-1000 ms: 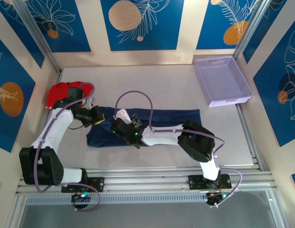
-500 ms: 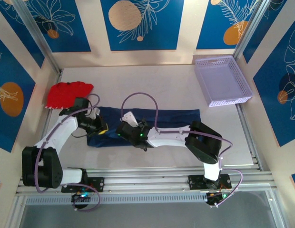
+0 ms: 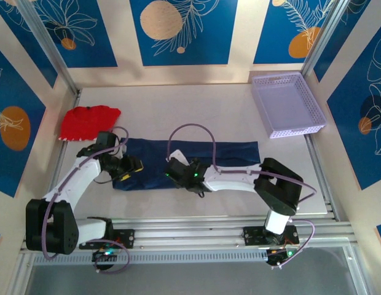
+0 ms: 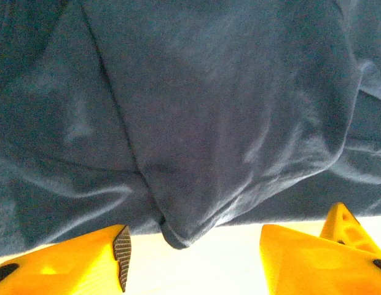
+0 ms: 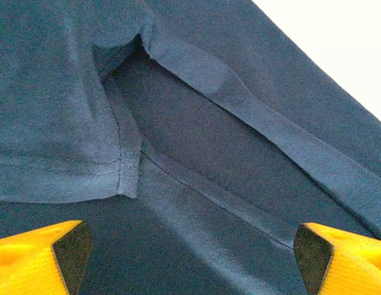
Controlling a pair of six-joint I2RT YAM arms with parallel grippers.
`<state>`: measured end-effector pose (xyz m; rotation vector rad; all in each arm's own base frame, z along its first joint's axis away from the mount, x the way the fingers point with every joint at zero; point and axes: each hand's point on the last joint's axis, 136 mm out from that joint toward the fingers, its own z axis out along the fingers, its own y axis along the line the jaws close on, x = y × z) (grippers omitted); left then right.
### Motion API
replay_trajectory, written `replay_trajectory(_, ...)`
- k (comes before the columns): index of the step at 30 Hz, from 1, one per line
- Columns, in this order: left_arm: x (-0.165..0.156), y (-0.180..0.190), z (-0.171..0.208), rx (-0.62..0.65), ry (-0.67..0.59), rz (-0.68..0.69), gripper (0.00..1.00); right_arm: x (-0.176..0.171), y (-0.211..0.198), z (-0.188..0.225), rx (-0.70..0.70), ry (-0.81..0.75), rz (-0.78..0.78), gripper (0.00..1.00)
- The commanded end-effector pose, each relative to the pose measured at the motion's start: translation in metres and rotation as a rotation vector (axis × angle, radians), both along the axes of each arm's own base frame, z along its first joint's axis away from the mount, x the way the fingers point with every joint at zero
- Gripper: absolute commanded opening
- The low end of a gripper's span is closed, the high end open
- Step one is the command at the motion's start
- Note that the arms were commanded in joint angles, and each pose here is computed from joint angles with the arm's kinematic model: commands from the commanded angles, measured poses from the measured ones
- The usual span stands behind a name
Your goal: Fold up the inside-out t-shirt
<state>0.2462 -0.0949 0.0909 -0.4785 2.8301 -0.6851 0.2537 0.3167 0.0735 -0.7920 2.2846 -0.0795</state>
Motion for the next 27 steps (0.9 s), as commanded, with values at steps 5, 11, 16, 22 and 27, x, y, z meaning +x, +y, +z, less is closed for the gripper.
replay_trajectory(5, 0.048, 0.02, 0.022, 0.148, -0.188, 0.023, 0.6, -0.002, 0.028, 0.044, 0.387, 0.19, 0.14, 0.85)
replay_trajectory(11, 0.086, 0.072, 0.019, 0.377, -0.271, 0.157, 0.8, 0.042, 0.061, 0.037, 0.488, 0.317, 0.098, 0.69)
replay_trajectory(16, 0.107, 0.08, 0.001, 0.384, -0.247, 0.181, 0.86, 0.067, 0.085, 0.017, 0.499, 0.385, 0.086, 0.54)
replay_trajectory(22, 0.109, 0.086, -0.006, 0.423, -0.228, 0.165, 0.87, 0.071, 0.078, -0.033, 0.38, 0.453, 0.041, 0.24)
replay_trajectory(27, 0.106, 0.085, -0.015, 0.429, -0.212, 0.117, 0.9, 0.062, 0.067, -0.059, 0.304, 0.483, 0.025, 0.17)
